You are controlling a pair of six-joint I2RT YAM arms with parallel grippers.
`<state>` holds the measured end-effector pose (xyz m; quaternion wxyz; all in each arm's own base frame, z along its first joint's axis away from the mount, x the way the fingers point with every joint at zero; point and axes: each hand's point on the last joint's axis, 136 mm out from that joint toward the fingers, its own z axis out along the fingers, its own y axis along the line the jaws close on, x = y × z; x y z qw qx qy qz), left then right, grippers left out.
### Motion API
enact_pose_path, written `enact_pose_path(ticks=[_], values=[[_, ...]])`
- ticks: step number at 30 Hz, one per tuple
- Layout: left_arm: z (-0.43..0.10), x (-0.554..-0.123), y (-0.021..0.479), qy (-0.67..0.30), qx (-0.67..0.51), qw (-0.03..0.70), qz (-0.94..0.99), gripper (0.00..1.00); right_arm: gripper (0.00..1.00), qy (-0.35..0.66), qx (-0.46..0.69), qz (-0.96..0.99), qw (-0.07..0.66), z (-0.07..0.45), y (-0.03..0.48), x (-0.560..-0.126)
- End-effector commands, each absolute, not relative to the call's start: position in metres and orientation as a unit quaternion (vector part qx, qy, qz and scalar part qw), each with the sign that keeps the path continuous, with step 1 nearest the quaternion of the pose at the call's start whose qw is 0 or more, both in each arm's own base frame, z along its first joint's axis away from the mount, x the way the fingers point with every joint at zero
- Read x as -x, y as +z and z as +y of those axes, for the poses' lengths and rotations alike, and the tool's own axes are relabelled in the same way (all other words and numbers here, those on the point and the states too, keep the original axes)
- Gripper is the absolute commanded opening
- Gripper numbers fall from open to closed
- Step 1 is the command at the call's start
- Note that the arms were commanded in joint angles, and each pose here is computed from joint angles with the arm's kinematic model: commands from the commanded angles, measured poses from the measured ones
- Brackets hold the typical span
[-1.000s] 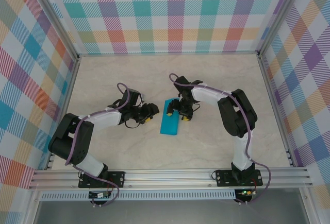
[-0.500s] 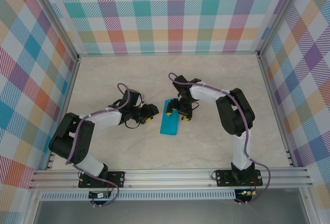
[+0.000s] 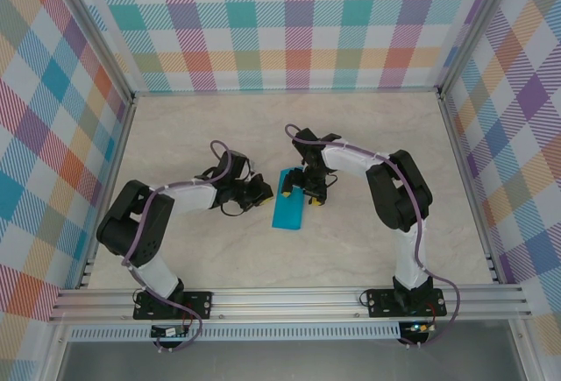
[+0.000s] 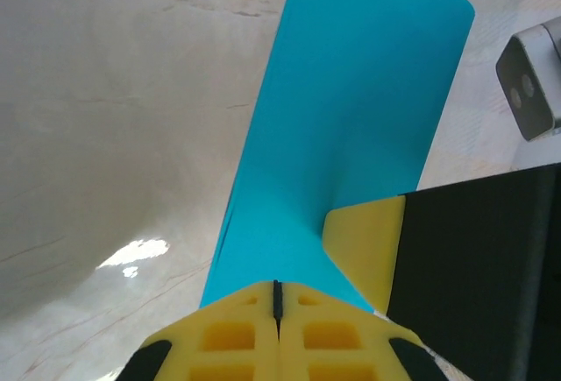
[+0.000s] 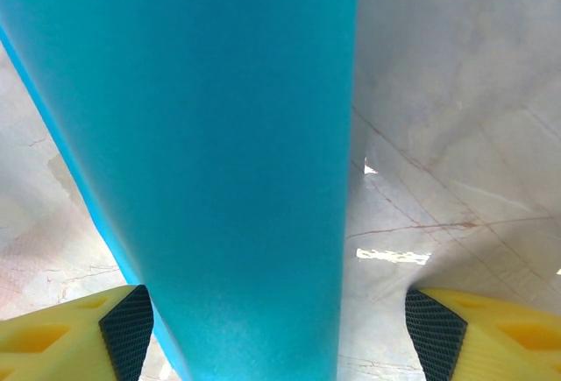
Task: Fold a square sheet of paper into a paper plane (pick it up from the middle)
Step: Hold the square sheet of paper at the center of the table.
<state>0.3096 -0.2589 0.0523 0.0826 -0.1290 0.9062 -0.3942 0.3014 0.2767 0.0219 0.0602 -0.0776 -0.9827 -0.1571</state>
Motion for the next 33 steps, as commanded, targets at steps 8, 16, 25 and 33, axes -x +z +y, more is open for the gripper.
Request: enact_pose_path(ticks=[8, 16, 25, 33], values=[[-0.283, -0.317, 0.047, -0.417, 0.116, 0.068, 0.899, 0.0, 0.81, -0.085, 0.088, -0.986, 0.113, 0.249, -0.024, -0.272], [-0.285, -0.314, 0.031, -0.408, 0.12, 0.052, 0.904, 0.0, 0.81, -0.093, 0.088, -0.985, 0.114, 0.252, -0.024, -0.271], [-0.275, -0.305, 0.013, -0.379, 0.13, 0.039, 0.916, 0.0, 0.83, -0.154, 0.072, -0.982, 0.078, 0.273, 0.011, -0.288], [-0.275, -0.304, 0.012, -0.377, 0.125, 0.037, 0.917, 0.0, 0.87, -0.228, 0.069, -0.971, 0.018, 0.28, 0.062, -0.3]])
